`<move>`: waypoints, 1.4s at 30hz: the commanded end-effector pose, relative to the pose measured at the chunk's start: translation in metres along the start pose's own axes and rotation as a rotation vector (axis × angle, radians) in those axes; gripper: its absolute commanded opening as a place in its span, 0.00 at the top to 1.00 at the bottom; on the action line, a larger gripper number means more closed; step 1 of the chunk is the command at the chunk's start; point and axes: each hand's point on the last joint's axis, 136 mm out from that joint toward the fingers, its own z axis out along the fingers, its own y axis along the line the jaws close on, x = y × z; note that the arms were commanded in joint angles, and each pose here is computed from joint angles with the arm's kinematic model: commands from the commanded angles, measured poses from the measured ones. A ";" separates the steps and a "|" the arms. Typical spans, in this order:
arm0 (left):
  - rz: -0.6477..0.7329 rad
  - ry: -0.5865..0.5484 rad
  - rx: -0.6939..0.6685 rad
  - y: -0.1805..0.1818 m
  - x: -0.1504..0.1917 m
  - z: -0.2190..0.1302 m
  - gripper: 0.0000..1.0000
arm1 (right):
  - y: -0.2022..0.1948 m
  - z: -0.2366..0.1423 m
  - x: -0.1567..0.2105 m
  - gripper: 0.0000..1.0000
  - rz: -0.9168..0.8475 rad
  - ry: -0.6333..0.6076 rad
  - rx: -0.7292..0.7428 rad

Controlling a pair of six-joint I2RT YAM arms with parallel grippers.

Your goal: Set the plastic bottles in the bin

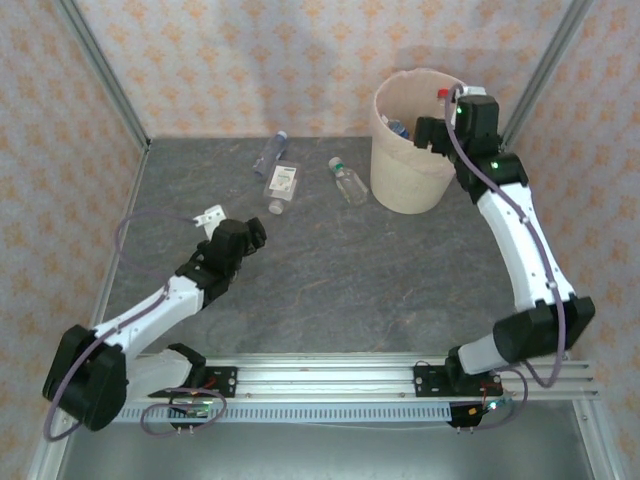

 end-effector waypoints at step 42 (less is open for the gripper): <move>0.532 0.436 -0.155 -0.081 0.017 0.186 0.00 | 0.019 -0.063 0.008 0.01 0.213 -0.270 -0.250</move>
